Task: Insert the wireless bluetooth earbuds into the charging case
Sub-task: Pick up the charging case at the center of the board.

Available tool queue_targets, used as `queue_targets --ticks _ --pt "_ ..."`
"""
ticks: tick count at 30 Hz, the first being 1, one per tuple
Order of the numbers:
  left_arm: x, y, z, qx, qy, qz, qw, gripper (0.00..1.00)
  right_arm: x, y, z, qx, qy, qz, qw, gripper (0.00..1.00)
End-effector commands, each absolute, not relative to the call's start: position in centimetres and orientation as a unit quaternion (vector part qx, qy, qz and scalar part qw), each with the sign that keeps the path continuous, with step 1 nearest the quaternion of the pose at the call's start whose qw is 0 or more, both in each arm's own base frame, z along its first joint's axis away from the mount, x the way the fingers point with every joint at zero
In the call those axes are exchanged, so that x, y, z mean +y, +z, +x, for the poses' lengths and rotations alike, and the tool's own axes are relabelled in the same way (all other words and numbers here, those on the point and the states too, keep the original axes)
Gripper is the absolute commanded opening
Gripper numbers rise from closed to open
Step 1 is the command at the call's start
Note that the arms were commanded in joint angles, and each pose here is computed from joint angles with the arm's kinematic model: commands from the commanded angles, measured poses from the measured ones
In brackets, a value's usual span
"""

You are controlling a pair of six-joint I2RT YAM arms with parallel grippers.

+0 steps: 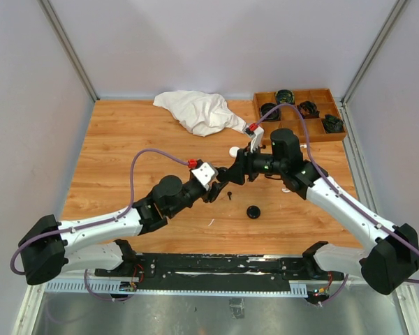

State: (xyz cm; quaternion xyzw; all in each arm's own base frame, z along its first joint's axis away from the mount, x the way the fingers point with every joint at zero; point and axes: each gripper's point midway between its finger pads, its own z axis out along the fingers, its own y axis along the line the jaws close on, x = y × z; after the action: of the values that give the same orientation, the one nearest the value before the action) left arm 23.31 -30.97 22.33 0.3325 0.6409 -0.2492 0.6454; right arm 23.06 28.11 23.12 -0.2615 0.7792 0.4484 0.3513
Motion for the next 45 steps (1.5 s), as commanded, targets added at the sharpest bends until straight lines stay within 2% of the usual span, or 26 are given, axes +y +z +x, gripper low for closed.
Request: queue_targets --ticks 1,6,11,16,21,25,33,45 --pt "-31.1 24.6 22.8 0.609 -0.267 0.328 0.671 0.31 29.1 25.3 23.2 0.760 0.463 -0.268 0.371 0.54" --pt "-31.0 25.1 22.4 0.601 -0.276 0.327 0.675 0.32 29.4 25.1 23.0 0.760 0.466 -0.271 0.363 0.45" --pt "-31.3 25.2 22.1 0.598 -0.284 0.334 0.671 0.35 29.4 25.5 22.9 0.754 0.466 -0.280 0.368 0.31" --pt "-31.3 24.8 21.9 0.609 -0.290 0.334 0.658 0.48 29.0 26.0 22.4 0.744 0.460 -0.305 0.376 0.21" --pt "-31.3 24.3 21.3 0.623 -0.297 0.342 0.638 0.62 28.5 26.7 21.4 0.725 0.452 -0.345 0.389 0.19" --pt "-31.1 24.1 20.5 0.624 -0.317 0.355 0.620 0.67 28.1 26.8 20.8 0.710 0.441 -0.377 0.399 0.18" --pt "-29.6 26.0 19.6 0.599 -0.387 0.357 0.604 0.67 27.4 27.6 18.8 0.659 0.432 -0.464 0.406 0.17" --pt "-30.7 26.7 16.9 0.550 -0.456 0.419 0.560 0.52 27.8 28.8 16.8 0.600 0.454 -0.526 0.397 0.17"
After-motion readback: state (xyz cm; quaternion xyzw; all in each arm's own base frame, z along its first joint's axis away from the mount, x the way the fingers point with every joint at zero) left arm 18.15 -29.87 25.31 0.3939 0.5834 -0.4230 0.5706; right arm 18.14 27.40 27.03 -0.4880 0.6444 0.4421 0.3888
